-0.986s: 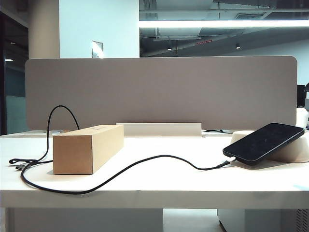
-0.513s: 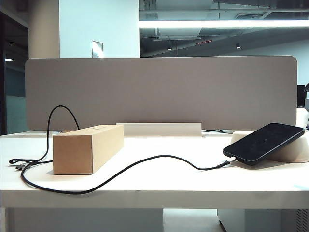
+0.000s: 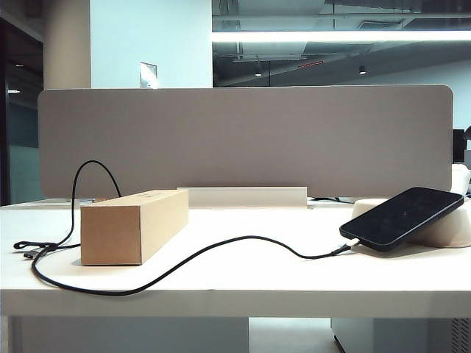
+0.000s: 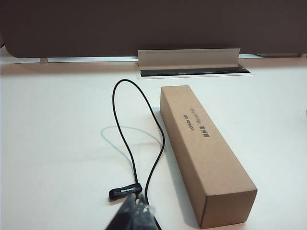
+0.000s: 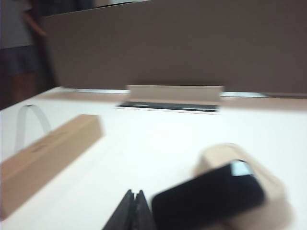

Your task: Pick up the charging cable and the phone, plug the charging cable into the charging port on the phone, and finally place them back on the table.

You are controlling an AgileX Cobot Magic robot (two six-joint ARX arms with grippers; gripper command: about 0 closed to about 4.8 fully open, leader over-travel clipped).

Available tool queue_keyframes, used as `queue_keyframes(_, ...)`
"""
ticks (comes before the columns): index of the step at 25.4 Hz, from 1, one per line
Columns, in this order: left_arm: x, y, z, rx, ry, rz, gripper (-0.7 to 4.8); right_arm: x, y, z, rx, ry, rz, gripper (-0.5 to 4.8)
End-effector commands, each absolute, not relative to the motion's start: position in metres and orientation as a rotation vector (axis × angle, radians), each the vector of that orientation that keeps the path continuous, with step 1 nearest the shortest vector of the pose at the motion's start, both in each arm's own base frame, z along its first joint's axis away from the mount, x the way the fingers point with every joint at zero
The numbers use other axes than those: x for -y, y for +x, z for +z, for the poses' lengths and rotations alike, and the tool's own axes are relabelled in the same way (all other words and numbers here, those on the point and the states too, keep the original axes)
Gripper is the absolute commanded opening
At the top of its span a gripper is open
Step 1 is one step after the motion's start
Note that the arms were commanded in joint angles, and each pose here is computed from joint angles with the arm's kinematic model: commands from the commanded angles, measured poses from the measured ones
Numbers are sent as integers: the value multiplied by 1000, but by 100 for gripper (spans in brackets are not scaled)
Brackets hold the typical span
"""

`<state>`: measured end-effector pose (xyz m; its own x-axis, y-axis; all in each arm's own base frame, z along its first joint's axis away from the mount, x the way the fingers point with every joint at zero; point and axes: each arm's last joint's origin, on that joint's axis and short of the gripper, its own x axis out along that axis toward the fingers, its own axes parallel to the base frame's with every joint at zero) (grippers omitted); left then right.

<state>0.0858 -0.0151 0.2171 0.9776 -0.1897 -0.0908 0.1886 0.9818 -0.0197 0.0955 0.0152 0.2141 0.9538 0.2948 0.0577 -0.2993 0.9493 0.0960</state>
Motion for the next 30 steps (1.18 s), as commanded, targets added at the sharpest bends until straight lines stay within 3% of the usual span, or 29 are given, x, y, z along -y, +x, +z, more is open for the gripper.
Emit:
queue_keyframes(1, 15, 86, 220, -74, -14, -195, -6, -11, 93, 207, 81, 104, 182, -1)
queue_keyframes(8, 15, 86, 220, -74, -13, -195, -6, -2, 97, 183, 32, 99, 76, -1)
queue_keyframes(30, 15, 85, 219, -79, -10, -196, -6, 1, 97, 153, -107, 11, 48, -1)
